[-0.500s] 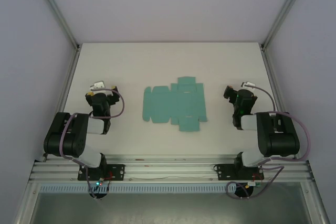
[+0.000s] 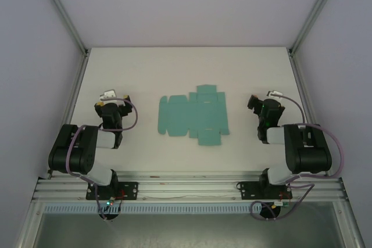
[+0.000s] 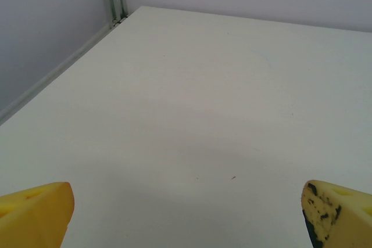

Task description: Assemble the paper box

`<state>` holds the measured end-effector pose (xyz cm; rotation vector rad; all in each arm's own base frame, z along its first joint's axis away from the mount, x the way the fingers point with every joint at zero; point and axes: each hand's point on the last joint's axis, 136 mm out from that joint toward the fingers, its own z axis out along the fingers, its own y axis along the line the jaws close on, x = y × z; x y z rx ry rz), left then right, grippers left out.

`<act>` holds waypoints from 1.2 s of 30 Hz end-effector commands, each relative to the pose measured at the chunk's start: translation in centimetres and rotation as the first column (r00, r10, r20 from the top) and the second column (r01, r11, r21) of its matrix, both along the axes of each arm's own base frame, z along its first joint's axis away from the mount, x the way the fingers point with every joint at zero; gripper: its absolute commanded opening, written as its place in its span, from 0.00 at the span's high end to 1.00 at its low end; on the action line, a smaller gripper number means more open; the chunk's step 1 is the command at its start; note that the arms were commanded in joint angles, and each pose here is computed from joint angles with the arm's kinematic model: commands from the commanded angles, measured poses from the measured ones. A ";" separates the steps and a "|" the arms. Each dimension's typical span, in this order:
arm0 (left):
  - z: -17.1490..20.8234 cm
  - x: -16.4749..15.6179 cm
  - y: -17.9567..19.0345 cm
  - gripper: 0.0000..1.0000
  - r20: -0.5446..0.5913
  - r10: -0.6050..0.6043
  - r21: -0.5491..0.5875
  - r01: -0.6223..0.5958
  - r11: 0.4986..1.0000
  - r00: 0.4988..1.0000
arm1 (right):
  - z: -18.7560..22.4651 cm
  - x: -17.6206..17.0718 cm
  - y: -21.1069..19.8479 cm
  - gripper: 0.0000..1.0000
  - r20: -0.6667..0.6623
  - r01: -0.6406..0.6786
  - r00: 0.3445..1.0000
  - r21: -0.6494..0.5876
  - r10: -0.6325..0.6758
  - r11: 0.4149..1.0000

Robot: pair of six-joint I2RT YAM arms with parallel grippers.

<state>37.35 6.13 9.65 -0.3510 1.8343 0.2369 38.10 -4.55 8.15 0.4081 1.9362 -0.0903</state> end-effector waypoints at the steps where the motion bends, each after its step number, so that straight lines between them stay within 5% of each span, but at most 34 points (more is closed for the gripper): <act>1: 1.0 0.5 -0.4 0.00 0.030 -0.022 0.006 0.022 1.000 0.999 | 1.7 0.7 -0.2 0.00 0.058 0.012 0.998 0.008 -0.012 1.000; 17: 1.2 0.6 -0.5 0.00 0.034 -0.029 0.008 0.029 1.000 0.999 | 1.8 0.8 -0.1 0.00 0.061 0.008 0.998 0.009 -0.008 1.000; 23: 4.0 1.0 -0.5 0.00 -0.016 -0.025 0.000 0.025 1.000 1.000 | 4.6 0.8 -0.3 0.00 0.029 0.024 0.999 0.009 -0.024 1.000; 29: 5.9 0.8 -2.9 0.00 -0.035 -0.084 -0.237 0.073 0.969 0.996 | 8.3 -0.5 1.4 0.00 0.028 0.003 1.000 0.130 -0.007 0.992; 36: 5.0 0.7 -10.5 0.00 -0.086 -0.326 -0.502 0.242 0.831 0.942 | 8.7 -2.5 9.9 0.11 -0.169 -0.159 0.964 0.257 0.206 0.953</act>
